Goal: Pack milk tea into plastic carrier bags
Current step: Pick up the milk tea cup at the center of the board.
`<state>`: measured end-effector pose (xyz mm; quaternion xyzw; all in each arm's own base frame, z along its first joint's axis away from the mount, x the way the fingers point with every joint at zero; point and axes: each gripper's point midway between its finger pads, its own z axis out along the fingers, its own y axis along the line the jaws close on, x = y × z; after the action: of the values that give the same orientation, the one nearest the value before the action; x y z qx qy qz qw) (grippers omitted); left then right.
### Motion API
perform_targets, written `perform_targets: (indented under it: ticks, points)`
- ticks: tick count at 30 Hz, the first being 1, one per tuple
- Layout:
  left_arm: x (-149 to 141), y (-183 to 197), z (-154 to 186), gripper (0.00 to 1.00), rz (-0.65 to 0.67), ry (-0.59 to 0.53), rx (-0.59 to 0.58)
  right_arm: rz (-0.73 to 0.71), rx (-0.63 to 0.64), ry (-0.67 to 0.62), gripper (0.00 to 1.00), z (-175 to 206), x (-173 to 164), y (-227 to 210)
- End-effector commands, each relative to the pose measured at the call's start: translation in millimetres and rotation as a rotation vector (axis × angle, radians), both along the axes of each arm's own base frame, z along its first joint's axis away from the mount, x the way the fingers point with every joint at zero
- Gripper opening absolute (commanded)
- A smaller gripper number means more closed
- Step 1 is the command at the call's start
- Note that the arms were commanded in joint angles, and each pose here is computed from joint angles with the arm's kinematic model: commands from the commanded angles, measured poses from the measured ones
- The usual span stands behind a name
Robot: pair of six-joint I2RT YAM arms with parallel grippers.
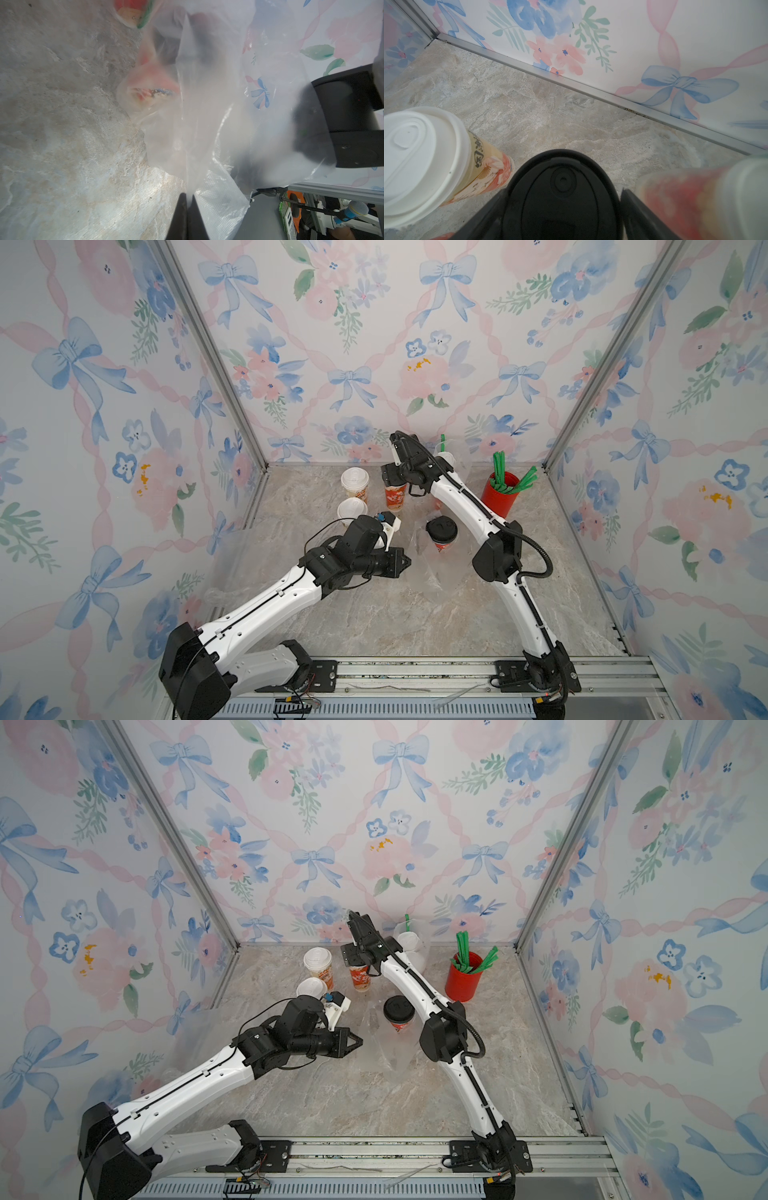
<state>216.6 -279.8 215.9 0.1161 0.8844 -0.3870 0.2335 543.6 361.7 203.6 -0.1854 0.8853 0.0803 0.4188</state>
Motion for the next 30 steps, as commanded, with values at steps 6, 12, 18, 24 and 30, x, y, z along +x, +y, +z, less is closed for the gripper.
perform_targets:
  ticks: [6, 12, 18, 24, 30]
  points:
    - [1.6, 5.1, 4.4, 0.03, 0.027, -0.017, -0.015, -0.007, -0.029, 0.042, 0.78, -8.5, -11.5, 1.4]
    - [2.7, 7.1, 3.9, 0.03, 0.038, -0.019, -0.012, -0.021, -0.006, 0.022, 0.75, 8.5, -12.6, -0.9]
    - [4.1, 7.6, 5.7, 0.03, 0.042, -0.03, -0.011, -0.024, 0.026, -0.021, 0.72, 47.6, -21.5, -6.3]
    - [7.2, 7.2, 10.2, 0.03, 0.042, -0.048, -0.011, -0.024, 0.04, -0.044, 0.69, 86.3, -38.3, -18.9]
    - [10.7, 7.6, 13.9, 0.04, 0.037, -0.071, -0.007, -0.043, 0.051, -0.051, 0.67, 125.5, -62.8, -40.3]
